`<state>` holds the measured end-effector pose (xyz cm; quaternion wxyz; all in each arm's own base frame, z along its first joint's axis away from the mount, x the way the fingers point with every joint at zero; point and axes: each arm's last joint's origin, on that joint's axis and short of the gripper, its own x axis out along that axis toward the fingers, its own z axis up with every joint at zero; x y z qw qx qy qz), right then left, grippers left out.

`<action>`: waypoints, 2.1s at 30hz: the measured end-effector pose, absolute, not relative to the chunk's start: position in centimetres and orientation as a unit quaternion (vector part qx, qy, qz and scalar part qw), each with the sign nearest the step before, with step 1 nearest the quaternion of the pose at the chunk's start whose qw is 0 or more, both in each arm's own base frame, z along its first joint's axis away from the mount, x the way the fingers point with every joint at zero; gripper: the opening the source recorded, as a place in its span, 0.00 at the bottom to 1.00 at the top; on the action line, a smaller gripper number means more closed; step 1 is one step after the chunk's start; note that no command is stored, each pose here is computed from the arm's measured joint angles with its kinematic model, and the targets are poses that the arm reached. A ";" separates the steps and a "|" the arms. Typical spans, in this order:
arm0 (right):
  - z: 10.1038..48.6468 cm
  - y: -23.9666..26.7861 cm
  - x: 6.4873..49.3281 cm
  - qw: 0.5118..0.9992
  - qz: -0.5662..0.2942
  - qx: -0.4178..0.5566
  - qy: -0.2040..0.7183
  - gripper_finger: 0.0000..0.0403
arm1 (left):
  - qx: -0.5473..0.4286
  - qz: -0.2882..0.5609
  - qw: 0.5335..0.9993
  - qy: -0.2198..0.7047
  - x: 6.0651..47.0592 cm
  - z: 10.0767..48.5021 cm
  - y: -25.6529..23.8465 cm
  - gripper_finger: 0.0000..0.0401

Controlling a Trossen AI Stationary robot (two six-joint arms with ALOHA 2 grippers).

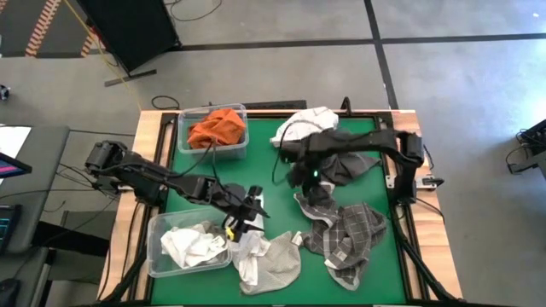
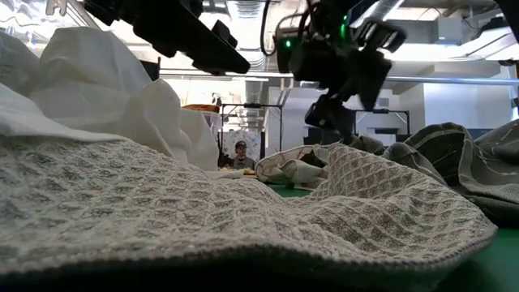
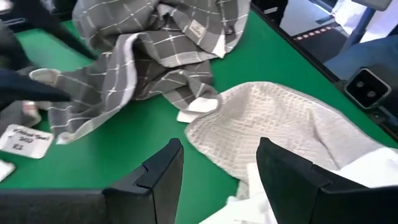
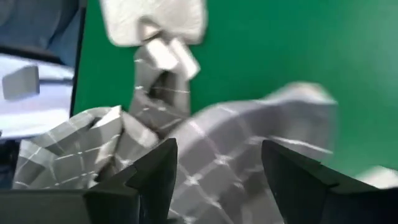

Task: Sort towels by color in basket
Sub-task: Put the white towel into the bottom transparent bin

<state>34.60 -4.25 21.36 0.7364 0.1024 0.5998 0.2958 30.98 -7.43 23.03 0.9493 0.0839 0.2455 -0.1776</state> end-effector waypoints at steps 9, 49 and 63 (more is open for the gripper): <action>21.4 4.1 36.2 0.744 0.337 0.066 0.573 0.64 | 0.088 -0.210 0.940 0.253 29.9 23.3 -9.5 0.48; 21.0 11.5 43.6 0.945 0.162 -0.071 0.276 0.77 | 0.007 -0.107 0.945 0.308 15.7 30.8 -9.7 0.48; 16.0 12.1 45.5 0.941 0.160 -0.043 0.296 0.96 | -0.007 -0.102 0.944 0.314 15.8 30.7 -9.9 0.48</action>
